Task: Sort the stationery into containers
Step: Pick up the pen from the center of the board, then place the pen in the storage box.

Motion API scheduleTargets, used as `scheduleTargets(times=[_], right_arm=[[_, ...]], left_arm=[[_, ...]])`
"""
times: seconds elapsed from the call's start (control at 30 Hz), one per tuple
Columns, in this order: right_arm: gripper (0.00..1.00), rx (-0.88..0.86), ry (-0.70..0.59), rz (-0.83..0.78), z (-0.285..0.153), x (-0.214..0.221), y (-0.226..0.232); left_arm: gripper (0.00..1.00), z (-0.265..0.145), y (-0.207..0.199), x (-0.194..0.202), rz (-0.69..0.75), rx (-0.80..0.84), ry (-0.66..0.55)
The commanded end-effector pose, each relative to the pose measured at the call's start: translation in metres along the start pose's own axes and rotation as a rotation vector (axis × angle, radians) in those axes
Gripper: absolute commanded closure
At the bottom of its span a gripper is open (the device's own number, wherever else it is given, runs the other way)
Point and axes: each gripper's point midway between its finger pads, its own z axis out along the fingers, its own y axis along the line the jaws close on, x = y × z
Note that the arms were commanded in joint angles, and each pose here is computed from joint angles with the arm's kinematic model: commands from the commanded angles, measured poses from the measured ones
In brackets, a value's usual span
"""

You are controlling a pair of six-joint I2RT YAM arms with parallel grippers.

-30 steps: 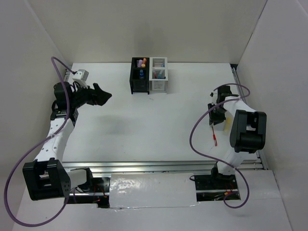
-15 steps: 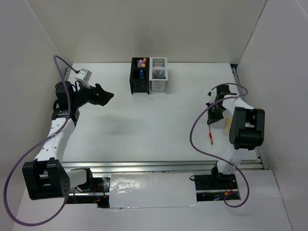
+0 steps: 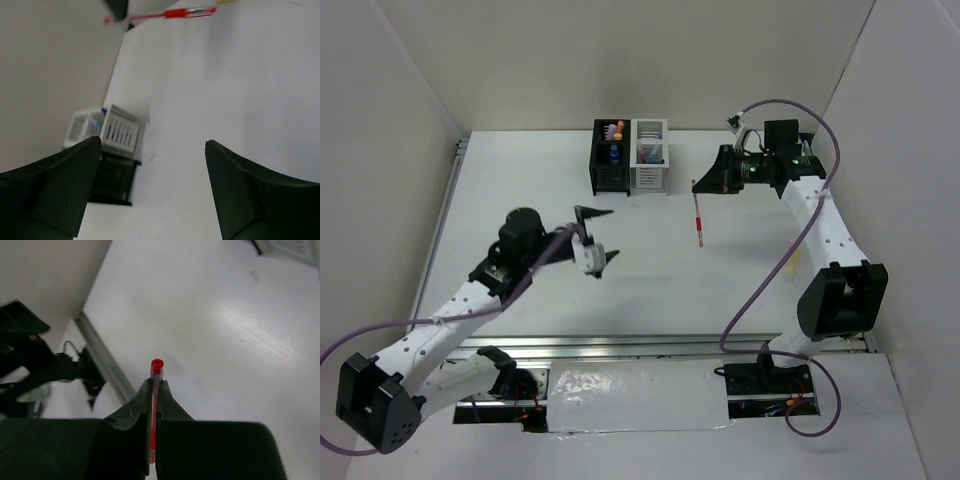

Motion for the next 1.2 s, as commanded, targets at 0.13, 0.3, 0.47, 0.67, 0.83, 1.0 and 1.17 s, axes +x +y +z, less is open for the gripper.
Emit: scheduleTargets(times=[0.13, 0.3, 0.47, 0.67, 0.83, 1.0, 1.17], right_arm=[[1.00, -0.277, 0.153, 0.367, 0.029, 0.046, 0.046], [1.00, -0.304, 0.176, 0.441, 0.039, 0.051, 0.066], [1.00, -0.312, 0.226, 0.474, 0.054, 0.062, 0.076], [1.00, -0.266, 0.239, 0.490, 0.067, 0.062, 0.075], [1.00, -0.253, 0.253, 0.502, 0.073, 0.066, 0.075], [1.00, -0.253, 0.263, 0.498, 0.078, 0.066, 0.074], [1.00, -0.258, 0.266, 0.488, 0.078, 0.063, 0.078]], left_arm=[[0.03, 0.028, -0.050, -0.032, 0.789, 0.073, -0.157], [0.03, 0.050, -0.064, -0.050, 0.930, 0.068, -0.244], [0.02, 0.064, -0.079, -0.061, 0.995, 0.093, -0.315], [0.03, 0.069, -0.092, -0.066, 1.024, 0.145, -0.351], [0.09, 0.073, -0.098, -0.071, 1.045, 0.164, -0.367], [0.35, 0.078, -0.105, -0.073, 1.057, 0.205, -0.370], [0.45, 0.082, -0.109, -0.067, 1.074, 0.247, -0.349]])
